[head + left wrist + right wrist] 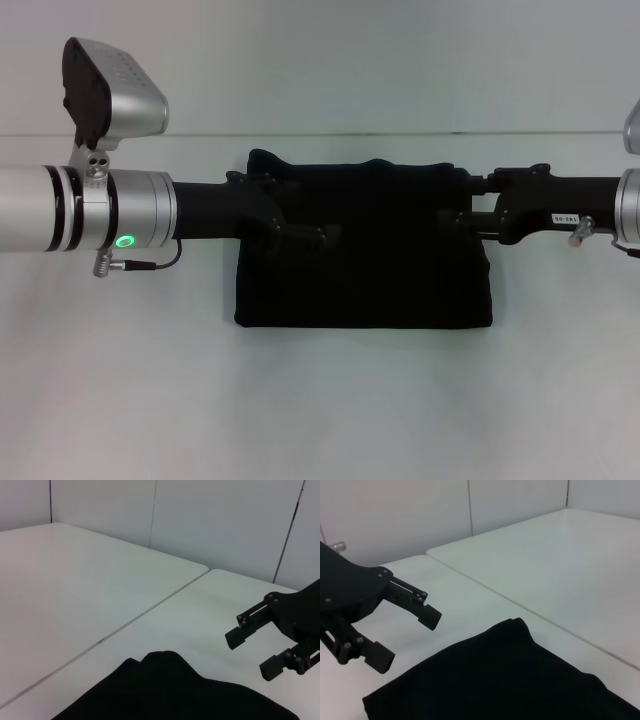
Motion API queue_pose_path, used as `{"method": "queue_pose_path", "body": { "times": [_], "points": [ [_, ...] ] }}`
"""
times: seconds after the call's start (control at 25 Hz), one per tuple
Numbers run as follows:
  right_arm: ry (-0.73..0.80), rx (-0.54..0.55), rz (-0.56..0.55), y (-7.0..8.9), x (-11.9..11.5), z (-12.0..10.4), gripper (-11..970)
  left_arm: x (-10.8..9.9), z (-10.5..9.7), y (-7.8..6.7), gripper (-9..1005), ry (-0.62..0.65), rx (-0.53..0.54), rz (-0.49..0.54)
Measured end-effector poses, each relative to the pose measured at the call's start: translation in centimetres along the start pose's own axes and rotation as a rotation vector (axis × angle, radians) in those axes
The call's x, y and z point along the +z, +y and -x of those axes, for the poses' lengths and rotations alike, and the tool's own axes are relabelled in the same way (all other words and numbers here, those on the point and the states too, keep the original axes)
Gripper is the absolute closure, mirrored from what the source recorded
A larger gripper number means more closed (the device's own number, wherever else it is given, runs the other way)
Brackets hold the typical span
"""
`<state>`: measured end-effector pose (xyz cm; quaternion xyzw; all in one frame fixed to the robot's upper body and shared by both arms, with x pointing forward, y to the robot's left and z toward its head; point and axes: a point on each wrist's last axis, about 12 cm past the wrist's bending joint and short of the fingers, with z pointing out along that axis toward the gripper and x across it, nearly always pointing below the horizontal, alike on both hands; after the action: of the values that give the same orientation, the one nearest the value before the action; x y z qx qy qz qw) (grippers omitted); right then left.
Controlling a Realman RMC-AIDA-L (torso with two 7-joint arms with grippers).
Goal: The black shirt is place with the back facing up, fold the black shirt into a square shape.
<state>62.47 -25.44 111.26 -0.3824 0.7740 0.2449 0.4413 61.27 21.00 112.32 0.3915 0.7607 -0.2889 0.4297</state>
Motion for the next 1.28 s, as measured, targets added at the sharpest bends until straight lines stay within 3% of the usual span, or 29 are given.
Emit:
{"method": "queue_pose_path", "body": {
  "times": [1.28],
  "points": [
    [-0.006,0.003,0.001,0.14,0.21,0.09,273,0.02,0.05,0.01,91,0.000,0.001,0.001]
  ]
}}
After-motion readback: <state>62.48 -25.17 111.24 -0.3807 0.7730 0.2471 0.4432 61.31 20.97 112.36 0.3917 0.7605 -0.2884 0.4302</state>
